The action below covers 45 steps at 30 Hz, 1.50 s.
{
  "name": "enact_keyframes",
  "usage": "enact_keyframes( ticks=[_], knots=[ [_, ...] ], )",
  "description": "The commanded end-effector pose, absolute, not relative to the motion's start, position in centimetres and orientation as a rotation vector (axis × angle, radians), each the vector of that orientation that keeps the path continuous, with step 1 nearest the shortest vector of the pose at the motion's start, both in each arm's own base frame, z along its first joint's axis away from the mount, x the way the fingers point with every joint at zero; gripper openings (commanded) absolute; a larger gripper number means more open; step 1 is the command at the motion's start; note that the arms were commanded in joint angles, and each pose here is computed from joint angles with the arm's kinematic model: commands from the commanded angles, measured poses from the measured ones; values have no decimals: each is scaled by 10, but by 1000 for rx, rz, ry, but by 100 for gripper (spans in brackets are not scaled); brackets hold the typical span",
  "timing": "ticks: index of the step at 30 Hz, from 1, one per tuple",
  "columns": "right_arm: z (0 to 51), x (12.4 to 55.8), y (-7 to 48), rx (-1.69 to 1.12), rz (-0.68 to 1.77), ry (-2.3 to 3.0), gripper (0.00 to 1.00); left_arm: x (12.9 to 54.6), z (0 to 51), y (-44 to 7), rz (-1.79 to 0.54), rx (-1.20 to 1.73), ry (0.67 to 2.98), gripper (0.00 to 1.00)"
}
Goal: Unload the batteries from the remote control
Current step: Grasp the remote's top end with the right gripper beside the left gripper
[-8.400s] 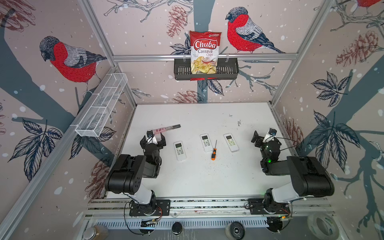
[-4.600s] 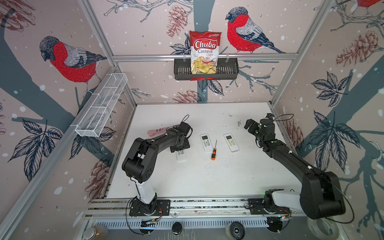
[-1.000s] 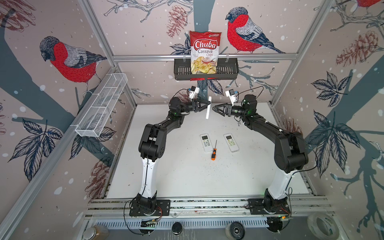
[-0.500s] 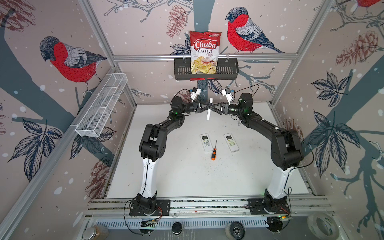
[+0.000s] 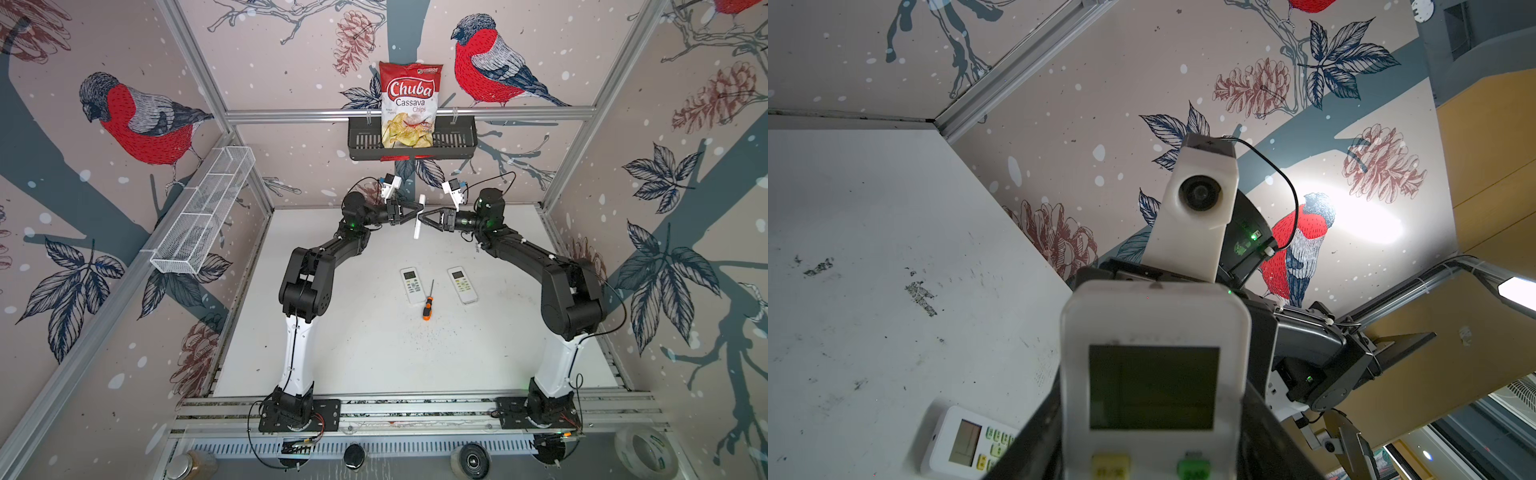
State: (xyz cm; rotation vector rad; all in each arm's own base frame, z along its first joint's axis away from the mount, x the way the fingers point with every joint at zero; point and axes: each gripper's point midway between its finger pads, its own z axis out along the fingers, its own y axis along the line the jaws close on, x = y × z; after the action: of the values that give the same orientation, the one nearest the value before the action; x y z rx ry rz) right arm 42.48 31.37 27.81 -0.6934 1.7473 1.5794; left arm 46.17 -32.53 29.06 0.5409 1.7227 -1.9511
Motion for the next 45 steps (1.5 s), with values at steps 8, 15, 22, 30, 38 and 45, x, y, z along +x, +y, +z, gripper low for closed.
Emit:
enact_keyframes(
  ticks=[8, 15, 22, 30, 38, 45],
  knots=[
    [290, 421, 315, -723, 1625, 1685, 68, 457, 299, -324, -1930, 574, 1684, 47],
    [290, 420, 318, -732, 1643, 1675, 68, 457, 296, -326, -1928, 577, 1694, 47],
    [287, 421, 322, -739, 1654, 1680, 66, 458, 293, -327, -1929, 577, 1698, 47],
    [287, 422, 325, -740, 1669, 1677, 53, 458, 290, -327, -1930, 574, 1699, 47],
    [289, 419, 325, -746, 1682, 1661, 60, 458, 291, -327, -1929, 571, 1701, 47],
    [290, 416, 325, -761, 1684, 1656, 68, 459, 289, -329, -1931, 564, 1706, 46]
  ],
)
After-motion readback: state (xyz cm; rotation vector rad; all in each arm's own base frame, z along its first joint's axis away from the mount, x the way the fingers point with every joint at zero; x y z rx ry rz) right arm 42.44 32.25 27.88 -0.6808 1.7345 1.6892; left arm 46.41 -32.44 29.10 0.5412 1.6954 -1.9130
